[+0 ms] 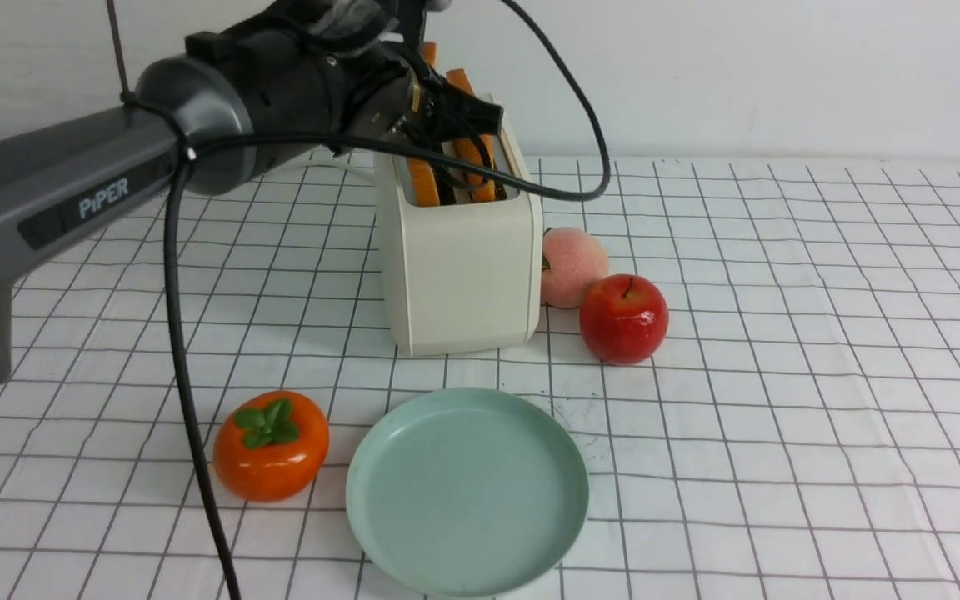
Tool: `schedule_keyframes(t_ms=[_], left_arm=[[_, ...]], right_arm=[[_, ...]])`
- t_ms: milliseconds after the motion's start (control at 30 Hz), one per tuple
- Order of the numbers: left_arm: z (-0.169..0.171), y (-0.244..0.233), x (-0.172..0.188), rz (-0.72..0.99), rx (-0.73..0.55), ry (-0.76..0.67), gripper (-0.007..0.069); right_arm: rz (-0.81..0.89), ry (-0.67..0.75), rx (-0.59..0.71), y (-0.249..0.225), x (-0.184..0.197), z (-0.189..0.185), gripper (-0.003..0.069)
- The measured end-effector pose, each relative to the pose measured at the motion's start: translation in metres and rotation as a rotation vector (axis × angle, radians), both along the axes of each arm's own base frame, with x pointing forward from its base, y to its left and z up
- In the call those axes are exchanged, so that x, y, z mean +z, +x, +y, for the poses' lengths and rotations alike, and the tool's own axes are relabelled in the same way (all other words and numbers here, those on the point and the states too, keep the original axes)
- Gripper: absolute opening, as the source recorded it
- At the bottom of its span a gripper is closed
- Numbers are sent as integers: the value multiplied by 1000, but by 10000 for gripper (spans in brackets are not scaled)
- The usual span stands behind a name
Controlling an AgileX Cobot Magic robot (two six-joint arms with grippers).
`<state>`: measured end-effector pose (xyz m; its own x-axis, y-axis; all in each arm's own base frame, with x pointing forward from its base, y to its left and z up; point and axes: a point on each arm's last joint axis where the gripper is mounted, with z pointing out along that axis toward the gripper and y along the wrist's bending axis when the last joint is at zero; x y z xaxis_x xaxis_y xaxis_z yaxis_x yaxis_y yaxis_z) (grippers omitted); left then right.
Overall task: Take toasted bread from bread machine on white checkered table place on plate.
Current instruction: 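Reach for a toast slice standing in the toaster with the left gripper, then place the slice of bread on the plate with the left gripper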
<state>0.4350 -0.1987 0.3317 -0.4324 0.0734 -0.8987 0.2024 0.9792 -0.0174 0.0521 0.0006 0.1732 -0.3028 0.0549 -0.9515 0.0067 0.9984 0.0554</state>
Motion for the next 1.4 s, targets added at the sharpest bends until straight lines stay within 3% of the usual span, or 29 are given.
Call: schedule_keyframes(t_ms=[200, 400, 500, 633, 767, 833, 967, 1100, 1200, 1400], left_arm=[[17, -29, 63, -123, 12, -44, 106], [53, -99, 153, -238, 41, -193, 106], [65, -126, 172, -200, 45, -223, 106], [75, -170, 175, 24, -40, -193, 106], [62, -197, 142, 360, -270, -142, 106], [57, -201, 128, 439, -327, -141, 106], [51, -205, 89, 574, -367, -148, 106], [45, -208, 18, 732, -401, -159, 104], [41, -208, -23, 741, -426, -190, 102], [29, -184, -62, 626, -411, -277, 102]], right_arm=[[0, 0, 0, 0, 0, 0, 240], [0, 0, 0, 0, 0, 0, 240], [0, 0, 0, 0, 0, 0, 240], [0, 0, 0, 0, 0, 0, 240], [0, 0, 0, 0, 0, 0, 240], [0, 0, 0, 0, 0, 0, 240], [0, 0, 0, 0, 0, 0, 240], [0, 0, 0, 0, 0, 0, 240], [0, 0, 0, 0, 0, 0, 240], [0, 0, 0, 0, 0, 0, 240]])
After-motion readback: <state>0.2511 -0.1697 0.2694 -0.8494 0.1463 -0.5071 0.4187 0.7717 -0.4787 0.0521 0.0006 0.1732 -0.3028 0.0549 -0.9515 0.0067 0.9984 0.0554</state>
